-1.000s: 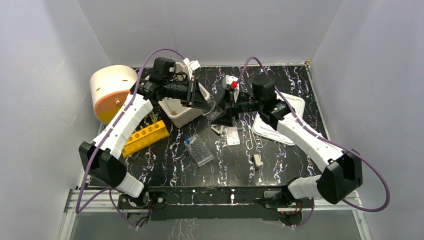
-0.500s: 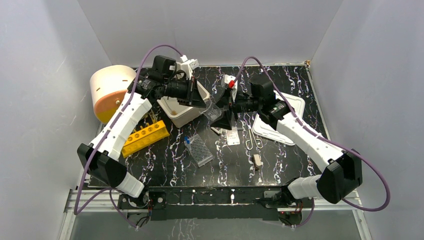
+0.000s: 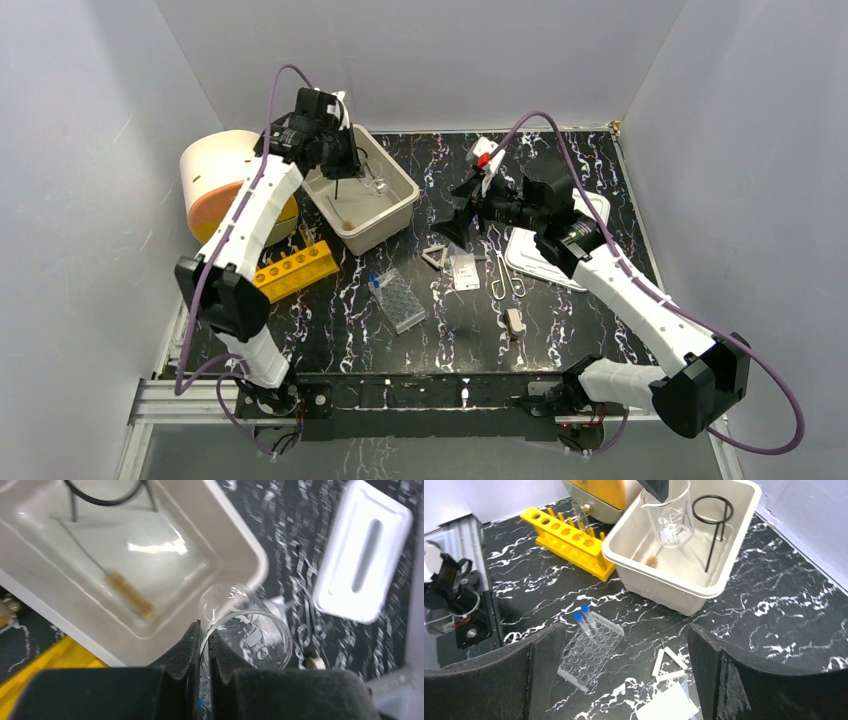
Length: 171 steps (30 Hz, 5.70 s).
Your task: Organize the chemistry lab equipment
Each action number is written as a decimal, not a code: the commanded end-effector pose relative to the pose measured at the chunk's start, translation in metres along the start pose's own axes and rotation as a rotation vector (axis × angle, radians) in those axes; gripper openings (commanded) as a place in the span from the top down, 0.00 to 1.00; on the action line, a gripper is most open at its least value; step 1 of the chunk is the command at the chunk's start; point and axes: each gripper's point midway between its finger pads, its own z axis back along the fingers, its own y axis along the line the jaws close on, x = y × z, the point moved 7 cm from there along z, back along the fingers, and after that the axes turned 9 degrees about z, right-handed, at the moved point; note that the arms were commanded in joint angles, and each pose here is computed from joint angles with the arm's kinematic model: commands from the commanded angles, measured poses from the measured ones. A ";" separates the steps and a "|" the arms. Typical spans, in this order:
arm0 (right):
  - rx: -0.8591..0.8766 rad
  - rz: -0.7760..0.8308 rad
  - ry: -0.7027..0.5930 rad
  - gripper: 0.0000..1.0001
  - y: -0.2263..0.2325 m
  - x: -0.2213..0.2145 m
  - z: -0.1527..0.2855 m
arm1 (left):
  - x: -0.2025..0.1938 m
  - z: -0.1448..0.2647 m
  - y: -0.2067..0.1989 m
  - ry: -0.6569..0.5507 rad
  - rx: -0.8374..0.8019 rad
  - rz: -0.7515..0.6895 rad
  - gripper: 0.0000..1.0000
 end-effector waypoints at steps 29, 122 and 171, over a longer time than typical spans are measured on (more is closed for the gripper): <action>-0.250 -0.234 0.116 0.01 -0.003 -0.047 0.012 | -0.037 -0.170 0.054 0.055 0.380 0.218 1.00; 0.055 -0.024 0.799 0.78 -0.070 -0.237 -0.044 | -0.011 0.018 -0.025 -0.025 -0.208 0.101 0.02; 0.258 -0.605 -0.120 0.90 -0.038 0.004 -0.100 | -0.032 0.022 -0.047 -0.195 -0.531 0.334 0.24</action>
